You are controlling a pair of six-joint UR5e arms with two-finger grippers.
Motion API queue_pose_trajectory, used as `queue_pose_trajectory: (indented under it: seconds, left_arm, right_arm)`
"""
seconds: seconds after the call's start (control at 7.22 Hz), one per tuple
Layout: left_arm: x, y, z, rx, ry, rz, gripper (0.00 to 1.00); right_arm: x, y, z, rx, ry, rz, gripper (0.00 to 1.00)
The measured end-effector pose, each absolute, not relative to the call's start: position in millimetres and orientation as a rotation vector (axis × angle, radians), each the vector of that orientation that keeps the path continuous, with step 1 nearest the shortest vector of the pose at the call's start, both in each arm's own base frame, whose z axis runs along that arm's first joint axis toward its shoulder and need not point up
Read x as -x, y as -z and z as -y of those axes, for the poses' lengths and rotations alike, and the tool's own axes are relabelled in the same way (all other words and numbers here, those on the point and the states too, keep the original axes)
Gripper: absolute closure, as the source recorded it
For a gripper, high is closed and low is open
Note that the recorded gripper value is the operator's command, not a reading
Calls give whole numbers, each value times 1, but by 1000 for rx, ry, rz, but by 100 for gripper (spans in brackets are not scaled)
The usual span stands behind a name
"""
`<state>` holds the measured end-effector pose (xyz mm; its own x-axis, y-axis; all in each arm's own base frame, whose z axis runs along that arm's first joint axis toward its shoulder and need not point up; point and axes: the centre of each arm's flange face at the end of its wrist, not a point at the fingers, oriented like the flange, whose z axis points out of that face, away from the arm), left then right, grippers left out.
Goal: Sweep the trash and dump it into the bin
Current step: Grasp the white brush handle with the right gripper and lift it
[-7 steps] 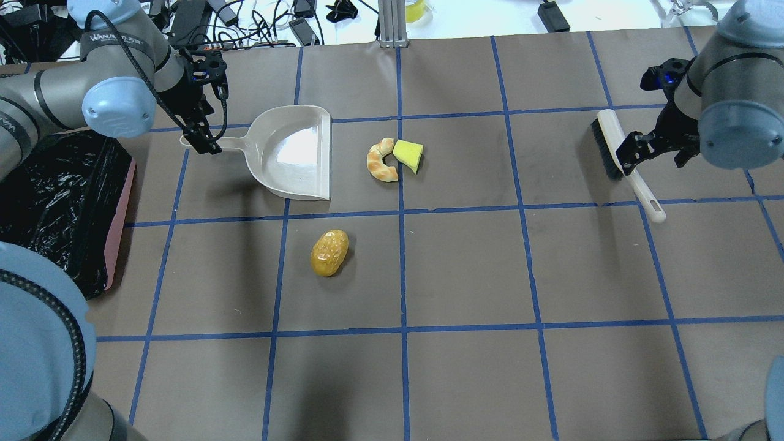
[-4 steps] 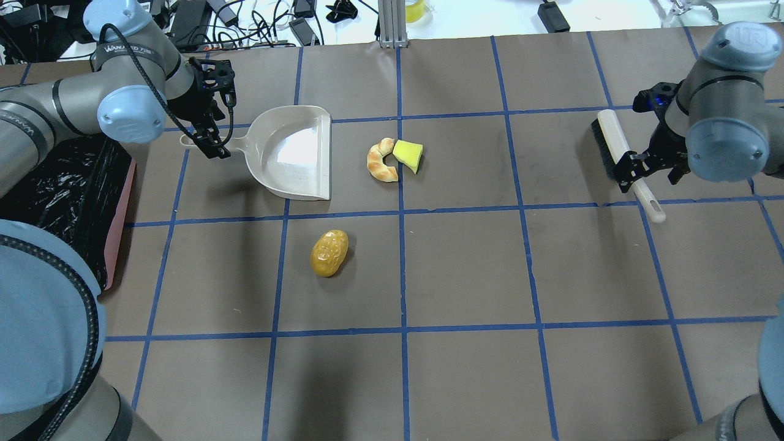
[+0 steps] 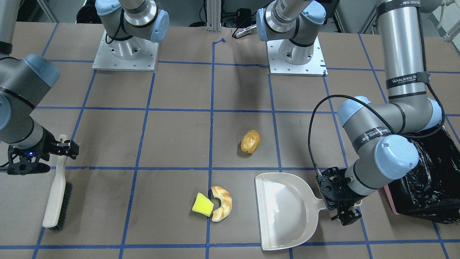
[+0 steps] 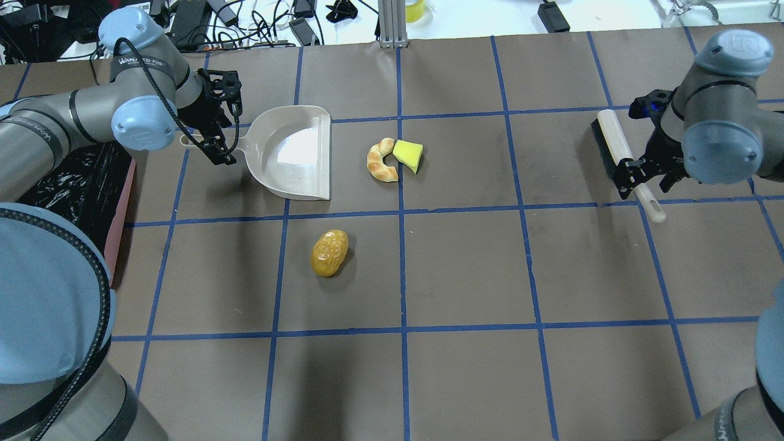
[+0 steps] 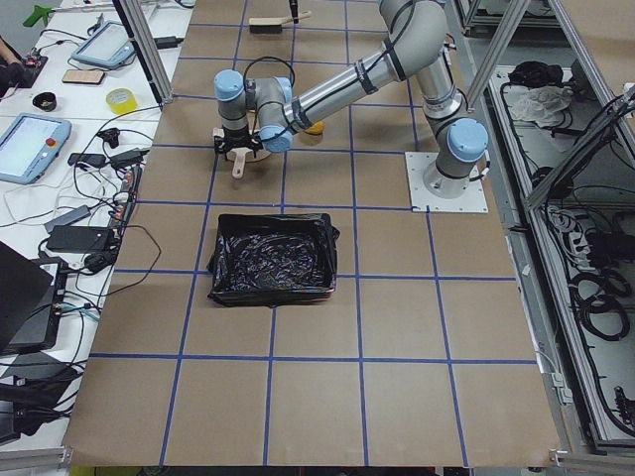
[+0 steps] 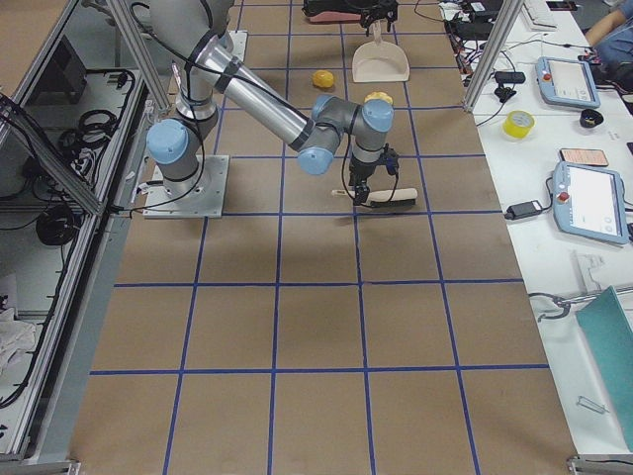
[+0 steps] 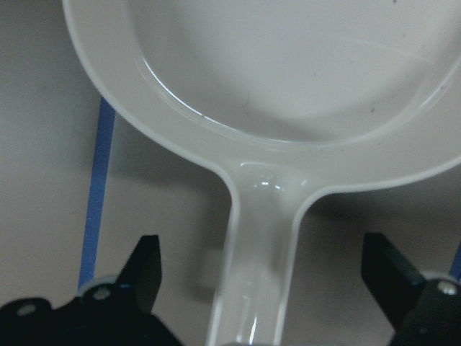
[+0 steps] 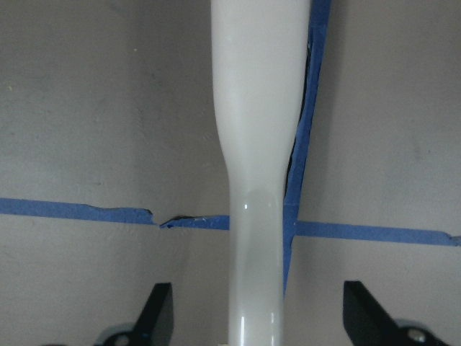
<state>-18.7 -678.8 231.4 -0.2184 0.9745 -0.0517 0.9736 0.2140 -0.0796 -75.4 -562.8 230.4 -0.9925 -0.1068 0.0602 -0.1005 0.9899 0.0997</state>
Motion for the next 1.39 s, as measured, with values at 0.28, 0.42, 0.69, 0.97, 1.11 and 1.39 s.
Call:
queue_pose_trajectory:
  seconds: [0.28, 0.42, 0.69, 0.97, 1.11, 1.39]
  left_arm:
    - [21, -222, 679, 1953, -161, 2410, 0]
    - [22, -216, 679, 1950, -158, 2401, 0]
    - [22, -211, 679, 1947, -150, 2392, 0]
    - [24, -202, 679, 1941, -135, 2384, 15]
    - [25, -197, 679, 1941, -126, 2378, 29]
    - [26, -194, 679, 1949, -120, 2371, 70]
  right_arm:
    - [76, -228, 563, -147, 156, 3071, 52]
    - [76, -228, 562, -141, 162, 3072, 75]
    - [76, -228, 562, -137, 163, 3073, 100]
    - [76, -234, 563, -136, 159, 3072, 100]
    - [75, -238, 563, -136, 154, 3074, 100]
    - [68, -253, 567, -108, 120, 3075, 100]
